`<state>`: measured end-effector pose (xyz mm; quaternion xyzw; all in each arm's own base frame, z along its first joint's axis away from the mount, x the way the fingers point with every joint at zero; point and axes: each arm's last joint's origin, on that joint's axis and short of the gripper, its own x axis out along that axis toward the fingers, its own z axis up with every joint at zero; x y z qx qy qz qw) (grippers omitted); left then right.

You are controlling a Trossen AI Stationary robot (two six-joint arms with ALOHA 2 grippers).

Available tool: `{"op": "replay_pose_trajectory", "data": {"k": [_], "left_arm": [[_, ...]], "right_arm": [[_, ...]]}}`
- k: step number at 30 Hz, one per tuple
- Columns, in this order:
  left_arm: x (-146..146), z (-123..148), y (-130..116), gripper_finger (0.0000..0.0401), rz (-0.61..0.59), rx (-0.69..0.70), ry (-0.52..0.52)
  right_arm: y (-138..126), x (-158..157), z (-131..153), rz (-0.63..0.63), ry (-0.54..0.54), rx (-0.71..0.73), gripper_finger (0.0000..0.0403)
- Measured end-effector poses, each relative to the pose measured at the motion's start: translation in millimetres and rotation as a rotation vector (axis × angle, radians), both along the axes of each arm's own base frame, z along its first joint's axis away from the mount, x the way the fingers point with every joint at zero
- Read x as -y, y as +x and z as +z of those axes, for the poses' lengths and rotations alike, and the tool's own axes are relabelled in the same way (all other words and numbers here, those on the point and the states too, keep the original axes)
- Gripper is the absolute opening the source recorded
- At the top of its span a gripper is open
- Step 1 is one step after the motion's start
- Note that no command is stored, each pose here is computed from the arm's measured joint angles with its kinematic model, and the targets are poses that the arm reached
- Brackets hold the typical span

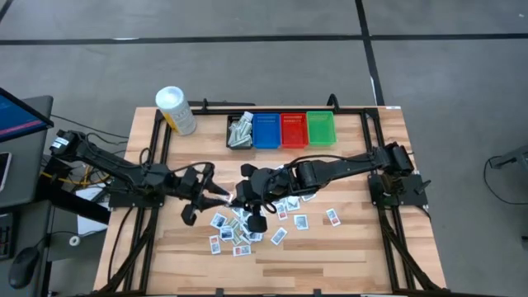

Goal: Pick & Place First Aid Supplies
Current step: Put the green bandage pack in the black bin

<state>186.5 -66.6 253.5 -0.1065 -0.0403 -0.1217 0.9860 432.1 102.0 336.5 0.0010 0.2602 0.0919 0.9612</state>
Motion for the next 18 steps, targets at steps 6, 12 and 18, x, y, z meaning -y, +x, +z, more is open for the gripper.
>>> {"op": "replay_pose_trajectory", "data": {"k": [6, 12, 18], "left_arm": [[0.2, -6.5, 5.9, 0.0128, 0.065, -0.032, 0.005], [3.4, -12.9, 10.7, 0.0098, 0.017, -0.062, 0.014], [4.1, -11.1, 9.2, 0.0081, -0.026, -0.062, -0.032]], "right_arm": [[0.6, 1.0, 0.1, -0.003, -0.002, 0.004, 0.0000], [1.1, 2.5, -1.0, -0.005, -0.002, -0.002, 0.0000], [1.0, 2.4, -0.7, -0.008, 0.004, -0.001, 0.0000]]}}
